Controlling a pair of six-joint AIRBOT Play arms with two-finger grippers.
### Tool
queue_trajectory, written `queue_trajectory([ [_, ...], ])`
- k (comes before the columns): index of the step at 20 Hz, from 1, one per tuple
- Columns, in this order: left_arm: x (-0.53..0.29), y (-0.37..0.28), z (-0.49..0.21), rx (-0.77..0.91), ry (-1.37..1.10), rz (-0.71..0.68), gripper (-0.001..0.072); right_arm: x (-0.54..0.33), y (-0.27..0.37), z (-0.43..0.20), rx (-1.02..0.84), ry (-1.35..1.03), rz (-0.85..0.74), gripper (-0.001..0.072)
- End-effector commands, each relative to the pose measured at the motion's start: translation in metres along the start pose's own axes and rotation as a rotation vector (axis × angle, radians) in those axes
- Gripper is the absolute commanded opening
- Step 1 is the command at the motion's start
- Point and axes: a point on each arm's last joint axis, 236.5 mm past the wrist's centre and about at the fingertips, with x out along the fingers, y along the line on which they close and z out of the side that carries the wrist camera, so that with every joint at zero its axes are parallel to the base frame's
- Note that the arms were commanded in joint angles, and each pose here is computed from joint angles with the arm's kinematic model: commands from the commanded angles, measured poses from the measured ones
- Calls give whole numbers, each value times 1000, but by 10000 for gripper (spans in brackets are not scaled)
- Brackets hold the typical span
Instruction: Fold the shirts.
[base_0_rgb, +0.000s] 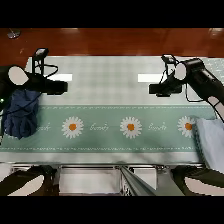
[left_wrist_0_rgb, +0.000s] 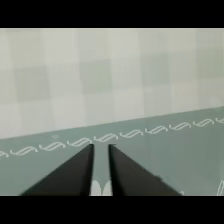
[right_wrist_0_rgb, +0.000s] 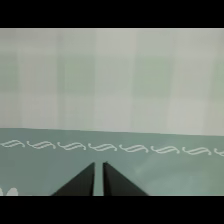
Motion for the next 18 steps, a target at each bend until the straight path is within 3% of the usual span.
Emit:
queue_trajectory([
  [1, -7, 44, 20, 148, -67, 164, 703, 0, -1, 9, -24, -39, -4, 620],
  [3, -34, 125, 17, 96, -32, 439, 701, 0, -4, -2, -65, 8, -17, 620],
  [5, -61, 202, -1, -135, -40, 575, 702, 0, -6, -8, -65, 33, -23, 620],
  [7, -60, 248, -40, -468, -47, 545, 702, 0, -1, -8, -52, 34, -5, 619],
  [9, -36, 258, -86, -662, 31, 442, 702, 0, 4, -7, -37, 30, 18, 619],
  [12, -11, 263, -138, -688, 142, 416, 702, 0, 11, -10, -33, 40, 46, 619],
  [18, 24, 261, -161, -692, 235, 387, 685, 0, 12, -9, -35, 38, 47, 619],
])
